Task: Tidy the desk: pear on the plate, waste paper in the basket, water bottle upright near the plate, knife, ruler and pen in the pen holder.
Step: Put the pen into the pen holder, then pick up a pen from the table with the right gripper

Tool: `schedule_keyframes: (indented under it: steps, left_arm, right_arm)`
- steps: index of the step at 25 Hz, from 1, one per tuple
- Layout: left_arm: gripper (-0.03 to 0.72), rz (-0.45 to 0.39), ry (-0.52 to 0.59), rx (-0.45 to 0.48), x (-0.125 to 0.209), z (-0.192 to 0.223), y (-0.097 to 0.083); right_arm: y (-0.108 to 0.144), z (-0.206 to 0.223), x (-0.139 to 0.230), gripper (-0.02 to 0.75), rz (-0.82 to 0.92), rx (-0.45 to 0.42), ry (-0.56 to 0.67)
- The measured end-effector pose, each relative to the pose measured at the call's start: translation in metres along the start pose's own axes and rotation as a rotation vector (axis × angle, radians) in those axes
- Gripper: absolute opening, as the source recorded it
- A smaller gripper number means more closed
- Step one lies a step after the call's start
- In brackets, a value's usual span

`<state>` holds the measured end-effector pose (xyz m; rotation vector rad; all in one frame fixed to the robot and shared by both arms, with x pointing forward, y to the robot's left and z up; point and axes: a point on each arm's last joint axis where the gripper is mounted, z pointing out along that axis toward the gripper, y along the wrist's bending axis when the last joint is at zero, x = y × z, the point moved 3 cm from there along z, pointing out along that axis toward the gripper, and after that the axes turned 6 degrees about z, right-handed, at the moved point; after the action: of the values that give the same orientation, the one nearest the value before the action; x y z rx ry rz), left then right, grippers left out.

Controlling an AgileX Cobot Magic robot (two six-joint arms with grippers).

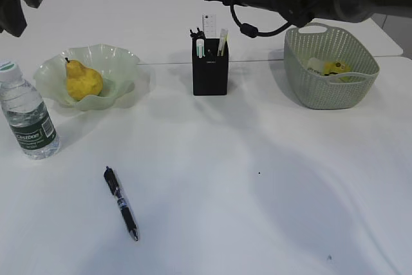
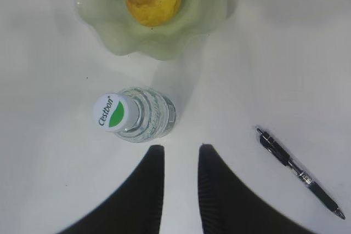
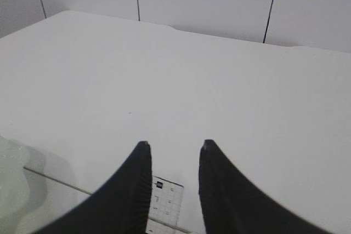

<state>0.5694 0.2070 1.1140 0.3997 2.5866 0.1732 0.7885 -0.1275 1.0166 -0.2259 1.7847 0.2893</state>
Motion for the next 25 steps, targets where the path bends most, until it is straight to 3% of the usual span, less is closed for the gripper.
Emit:
schedule_keyframes:
  steps: [15, 25]
  left_arm:
    - [0.143, 0.0, -0.011, 0.001, -0.001, 0.0, 0.0]
    - [0.141, 0.0, -0.013, 0.001, -0.002, 0.0, 0.0]
  right_arm:
    - [-0.008, -0.04, -0.041, 0.249, -0.171, 0.171, 0.123]
    - [0.044, -0.063, -0.04, 0.249, -0.549, 0.14, 0.294]
